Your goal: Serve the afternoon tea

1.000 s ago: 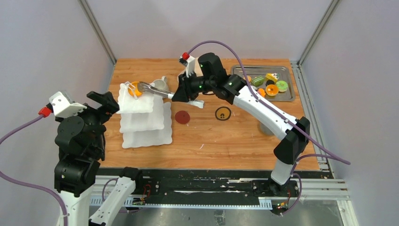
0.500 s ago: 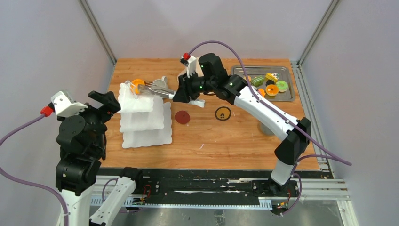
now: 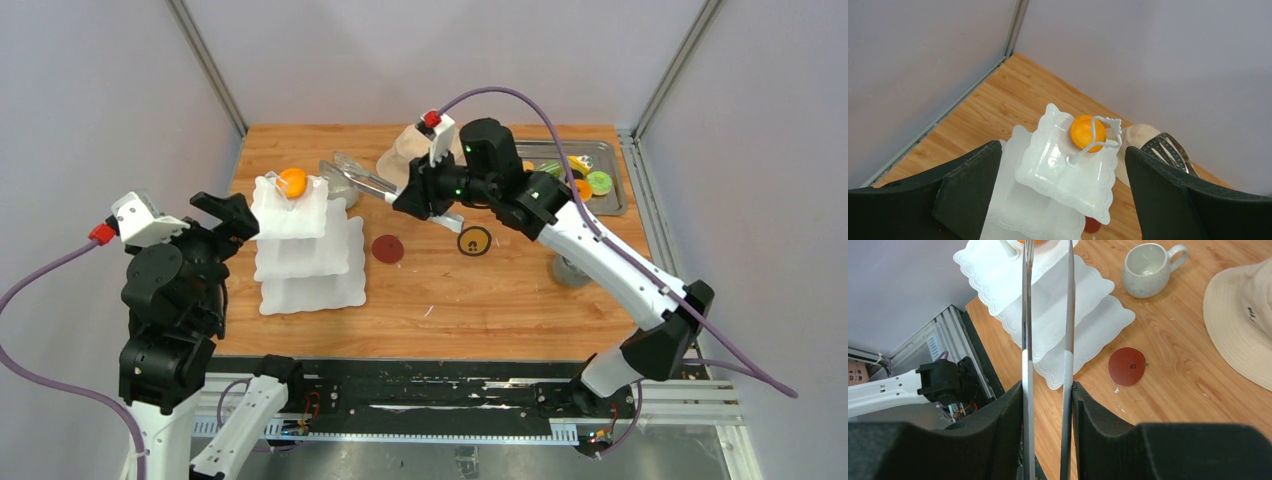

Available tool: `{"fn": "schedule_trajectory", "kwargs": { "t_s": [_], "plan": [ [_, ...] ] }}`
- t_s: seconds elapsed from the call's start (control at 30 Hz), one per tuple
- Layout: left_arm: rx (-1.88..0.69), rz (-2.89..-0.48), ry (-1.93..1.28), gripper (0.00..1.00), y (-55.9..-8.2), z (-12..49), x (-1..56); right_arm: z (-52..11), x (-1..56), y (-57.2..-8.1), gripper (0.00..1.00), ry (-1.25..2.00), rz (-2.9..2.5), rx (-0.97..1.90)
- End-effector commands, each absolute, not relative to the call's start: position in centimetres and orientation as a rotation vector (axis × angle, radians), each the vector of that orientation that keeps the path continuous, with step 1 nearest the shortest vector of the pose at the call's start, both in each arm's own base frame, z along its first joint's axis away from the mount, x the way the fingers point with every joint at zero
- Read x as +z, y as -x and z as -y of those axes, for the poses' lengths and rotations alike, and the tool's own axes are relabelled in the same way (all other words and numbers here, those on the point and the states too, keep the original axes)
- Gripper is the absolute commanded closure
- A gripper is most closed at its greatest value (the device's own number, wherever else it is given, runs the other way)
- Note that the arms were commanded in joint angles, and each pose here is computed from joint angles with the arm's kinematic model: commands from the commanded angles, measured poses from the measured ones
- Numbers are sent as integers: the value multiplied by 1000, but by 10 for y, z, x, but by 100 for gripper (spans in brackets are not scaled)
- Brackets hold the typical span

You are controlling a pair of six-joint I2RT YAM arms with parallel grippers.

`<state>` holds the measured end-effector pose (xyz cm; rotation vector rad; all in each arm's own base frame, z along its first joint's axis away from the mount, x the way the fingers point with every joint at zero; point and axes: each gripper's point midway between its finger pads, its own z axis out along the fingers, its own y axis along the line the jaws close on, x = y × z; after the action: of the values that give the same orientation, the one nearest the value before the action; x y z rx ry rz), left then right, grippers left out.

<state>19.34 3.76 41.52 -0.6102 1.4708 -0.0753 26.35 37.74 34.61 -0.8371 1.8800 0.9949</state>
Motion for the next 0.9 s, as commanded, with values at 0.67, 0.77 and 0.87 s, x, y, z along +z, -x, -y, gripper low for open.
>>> {"fn": "schedule_trajectory", "kwargs": {
  "t_s": [0.67, 0.77, 0.87],
  "plan": [
    [-414, -1678, 21, 2, -223, 72, 408, -59, 205, -349, 67, -63, -2288, 182],
    [-435, -1696, 3, 2, -224, 77, 401, -45, 196, -348, 67, -137, -2310, 120],
    [-406, -1705, 13, 2, -226, 73, 395, -36, 190, -344, 66, -186, -2327, 71]
  ]
}}
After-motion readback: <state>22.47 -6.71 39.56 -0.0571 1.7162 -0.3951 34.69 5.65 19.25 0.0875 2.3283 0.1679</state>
